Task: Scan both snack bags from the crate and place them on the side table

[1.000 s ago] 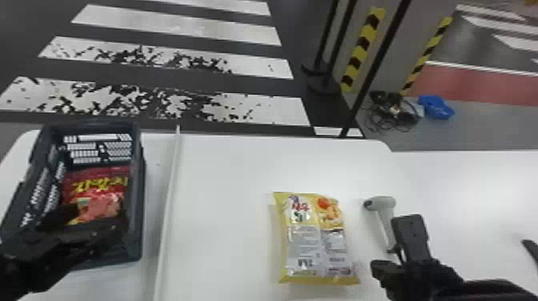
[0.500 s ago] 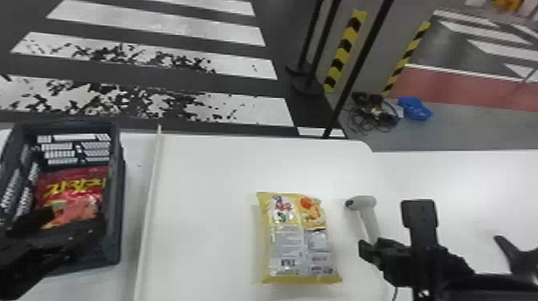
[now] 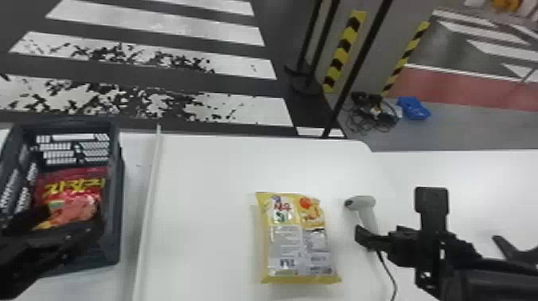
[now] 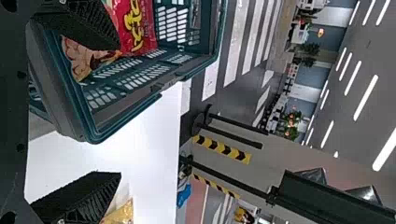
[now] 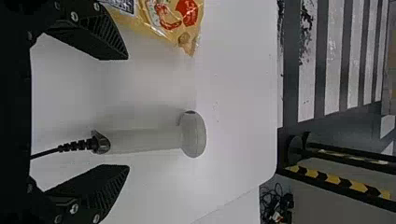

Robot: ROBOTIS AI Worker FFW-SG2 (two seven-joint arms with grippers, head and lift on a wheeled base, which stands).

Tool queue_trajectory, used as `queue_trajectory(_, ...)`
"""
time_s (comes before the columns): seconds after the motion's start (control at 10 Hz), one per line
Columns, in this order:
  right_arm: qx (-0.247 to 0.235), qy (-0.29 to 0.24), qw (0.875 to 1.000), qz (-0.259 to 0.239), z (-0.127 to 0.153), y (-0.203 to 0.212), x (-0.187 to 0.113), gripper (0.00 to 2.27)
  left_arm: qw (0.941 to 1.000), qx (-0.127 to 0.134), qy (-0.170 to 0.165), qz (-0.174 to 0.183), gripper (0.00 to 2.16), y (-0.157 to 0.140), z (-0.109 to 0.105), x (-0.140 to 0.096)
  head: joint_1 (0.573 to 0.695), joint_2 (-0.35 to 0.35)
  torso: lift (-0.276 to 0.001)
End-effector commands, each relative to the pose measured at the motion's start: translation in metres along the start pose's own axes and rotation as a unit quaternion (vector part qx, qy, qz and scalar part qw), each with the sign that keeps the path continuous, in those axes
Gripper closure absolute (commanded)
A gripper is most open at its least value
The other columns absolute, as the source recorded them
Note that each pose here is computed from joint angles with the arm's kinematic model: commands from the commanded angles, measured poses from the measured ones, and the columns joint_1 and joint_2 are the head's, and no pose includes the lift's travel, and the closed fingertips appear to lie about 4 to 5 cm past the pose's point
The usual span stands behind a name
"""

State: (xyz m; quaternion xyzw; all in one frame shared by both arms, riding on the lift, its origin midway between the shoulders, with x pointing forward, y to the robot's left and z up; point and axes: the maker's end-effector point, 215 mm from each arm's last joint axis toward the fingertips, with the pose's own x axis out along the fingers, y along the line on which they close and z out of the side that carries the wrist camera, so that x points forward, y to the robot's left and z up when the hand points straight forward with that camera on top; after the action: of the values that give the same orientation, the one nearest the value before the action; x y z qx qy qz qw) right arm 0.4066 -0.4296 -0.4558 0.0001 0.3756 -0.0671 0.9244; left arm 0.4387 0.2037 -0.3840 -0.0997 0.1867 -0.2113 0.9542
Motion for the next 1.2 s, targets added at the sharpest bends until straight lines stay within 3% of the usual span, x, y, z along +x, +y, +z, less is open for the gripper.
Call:
queue_trajectory(0.0, 0.005, -0.011, 1.0, 0.0, 0.011, -0.009, 0.011, 0.03, 0.9999, 0.009, 0.0, 0.008, 0.03, -0.005, 0.002, 0.0, 0.695, -0.291, -0.095)
queue_trajectory(0.2, 0.011, -0.024, 1.0, 0.004, 0.027, -0.02, 0.026, 0.03, 0.9994, 0.032, 0.001, 0.016, 0.03, -0.023, 0.004, -0.002, 0.695, -0.304, -0.095)
queue_trajectory(0.5, 0.014, -0.028, 0.999, 0.009, 0.034, -0.033, 0.047, 0.03, 0.9978, 0.052, -0.004, 0.04, 0.03, -0.026, 0.005, -0.007, 0.695, -0.337, -0.095)
queue_trajectory(0.6, 0.015, -0.027, 0.999, 0.007, 0.036, -0.04, 0.053, 0.03, 0.9956, 0.075, -0.034, 0.044, 0.03, -0.031, 0.019, -0.009, 0.695, -0.343, -0.095)
queue_trajectory(0.9, 0.022, -0.015, 1.0, 0.007, 0.031, -0.059, 0.07, 0.03, 0.9889, 0.109, -0.096, 0.033, 0.03, -0.049, 0.048, -0.015, 0.695, -0.35, -0.095)
queue_trajectory(1.1, 0.024, -0.011, 1.0, 0.009, 0.027, -0.072, 0.082, 0.03, 0.9871, 0.115, -0.107, 0.03, 0.03, -0.054, 0.048, -0.019, 0.695, -0.35, -0.095)
